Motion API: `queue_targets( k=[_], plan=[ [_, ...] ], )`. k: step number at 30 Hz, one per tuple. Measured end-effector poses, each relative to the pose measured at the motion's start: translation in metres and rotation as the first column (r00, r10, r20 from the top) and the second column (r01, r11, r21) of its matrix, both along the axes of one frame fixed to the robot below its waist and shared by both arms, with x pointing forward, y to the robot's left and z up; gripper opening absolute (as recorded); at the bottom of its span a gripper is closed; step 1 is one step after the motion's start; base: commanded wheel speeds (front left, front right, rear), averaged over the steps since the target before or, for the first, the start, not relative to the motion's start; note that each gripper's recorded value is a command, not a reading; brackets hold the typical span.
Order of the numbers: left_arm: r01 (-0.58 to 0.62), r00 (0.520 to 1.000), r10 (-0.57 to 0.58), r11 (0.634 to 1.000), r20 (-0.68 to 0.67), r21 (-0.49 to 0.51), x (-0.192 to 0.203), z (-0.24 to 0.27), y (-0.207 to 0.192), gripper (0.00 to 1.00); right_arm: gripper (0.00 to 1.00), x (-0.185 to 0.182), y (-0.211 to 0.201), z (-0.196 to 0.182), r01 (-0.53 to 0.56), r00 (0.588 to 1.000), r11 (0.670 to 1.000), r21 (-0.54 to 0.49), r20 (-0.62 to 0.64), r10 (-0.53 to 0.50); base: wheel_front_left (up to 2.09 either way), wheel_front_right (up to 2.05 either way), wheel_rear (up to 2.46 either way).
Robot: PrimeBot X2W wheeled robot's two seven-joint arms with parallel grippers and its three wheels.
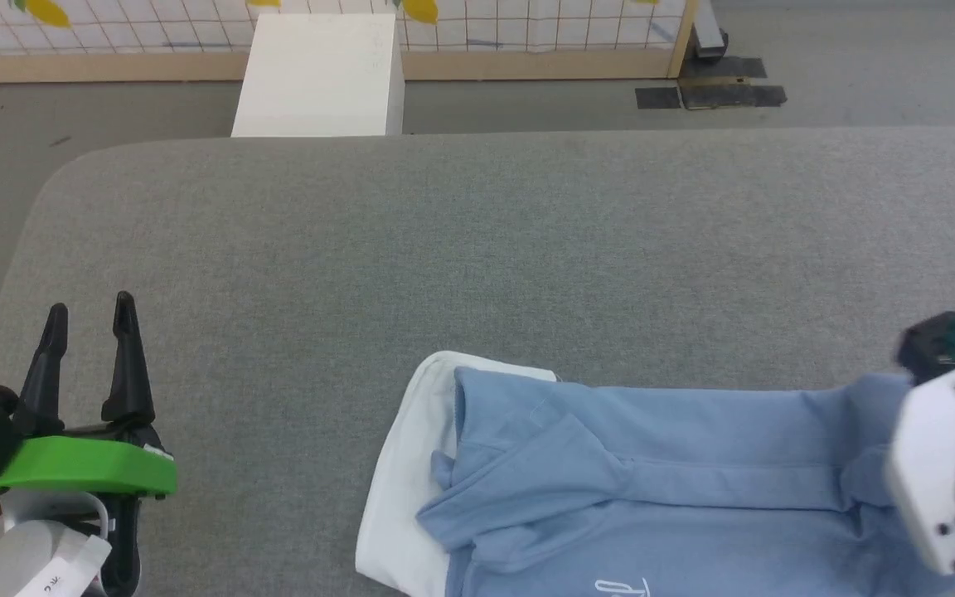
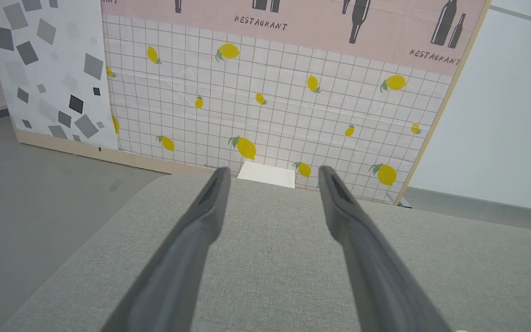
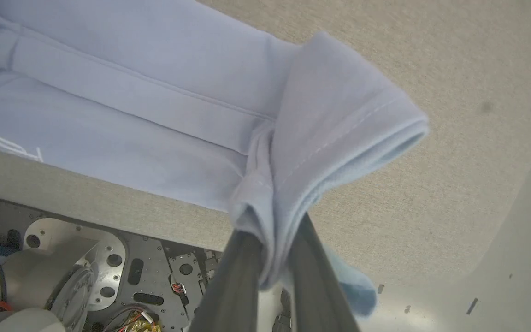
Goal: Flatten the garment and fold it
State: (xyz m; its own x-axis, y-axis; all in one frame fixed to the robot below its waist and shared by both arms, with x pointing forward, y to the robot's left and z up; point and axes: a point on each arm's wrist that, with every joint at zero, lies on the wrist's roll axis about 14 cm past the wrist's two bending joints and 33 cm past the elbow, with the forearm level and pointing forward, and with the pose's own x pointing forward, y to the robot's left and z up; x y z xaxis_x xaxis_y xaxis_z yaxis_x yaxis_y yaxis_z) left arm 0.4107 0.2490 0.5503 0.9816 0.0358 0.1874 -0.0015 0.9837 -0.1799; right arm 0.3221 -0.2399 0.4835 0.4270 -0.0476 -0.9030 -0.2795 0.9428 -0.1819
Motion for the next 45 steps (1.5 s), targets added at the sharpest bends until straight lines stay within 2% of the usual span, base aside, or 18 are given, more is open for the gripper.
queue_targets(
  k=[3,6,10,15,21,27,32,35,36,37,40,45],
  plan=[
    [-0.01,1.0,0.01,1.0,0.003,-0.002,-0.003,0.001,0.003,1.0,0.0,0.005,0.035,-0.003,-0.101,0.995,0.993,0.057,0.012,0.1,0.0,0.0,0.0],
    [-0.021,1.0,0.021,1.0,0.002,-0.001,-0.007,0.001,0.007,1.0,0.0,0.01,0.075,-0.008,-0.201,0.98,0.97,0.135,0.036,0.198,0.0,0.0,0.0],
    [-0.037,0.999,0.036,0.999,-0.004,-0.003,-0.013,-0.001,0.012,1.0,0.0,0.013,0.127,-0.017,-0.316,0.948,0.919,0.234,0.051,0.313,0.0,0.0,0.0],
    [-0.057,0.998,0.057,0.998,-0.009,-0.001,-0.017,-0.002,0.019,1.0,0.0,0.021,0.184,-0.022,-0.437,0.899,0.844,0.31,0.108,0.425,0.0,0.0,0.0],
    [-0.078,0.997,0.078,0.997,-0.026,-0.009,-0.02,-0.008,0.025,1.0,0.0,0.027,0.233,-0.033,-0.51,0.857,0.777,0.369,0.137,0.498,0.0,0.0,0.0],
    [-0.097,0.994,0.096,0.995,-0.05,-0.015,-0.021,-0.017,0.03,1.0,0.0,0.031,0.262,-0.053,-0.531,0.839,0.744,0.404,0.13,0.528,0.0,0.0,0.0],
    [-0.111,0.992,0.109,0.994,-0.065,-0.021,-0.021,-0.023,0.034,1.0,0.0,0.027,0.265,-0.079,-0.526,0.834,0.751,0.399,0.067,0.548,0.0,0.0,0.0],
    [-0.112,0.992,0.111,0.993,-0.067,-0.023,-0.022,-0.023,0.035,1.0,0.0,0.029,0.269,-0.08,-0.526,0.834,0.747,0.406,0.076,0.546,0.0,0.0,0.0],
    [-0.113,0.992,0.111,0.993,-0.066,-0.025,-0.022,-0.023,0.035,1.0,0.36,0.029,0.272,-0.078,-0.525,0.835,0.741,0.419,0.085,0.544,0.0,0.0,0.0],
    [-0.114,0.992,0.112,0.993,-0.065,-0.027,-0.022,-0.023,0.036,1.0,1.0,0.028,0.277,-0.075,-0.524,0.834,0.73,0.438,0.092,0.543,0.0,0.0,0.0],
    [-0.113,0.992,0.111,0.993,-0.059,-0.029,-0.023,-0.021,0.035,1.0,1.0,0.021,0.293,-0.062,-0.539,0.821,0.691,0.481,0.117,0.56,0.0,0.0,0.0],
    [-0.094,0.995,0.093,0.995,-0.038,-0.03,-0.023,-0.014,0.029,1.0,1.0,0.014,0.322,-0.021,-0.593,0.785,0.593,0.545,0.228,0.576,0.0,0.0,0.0]
  ],
)
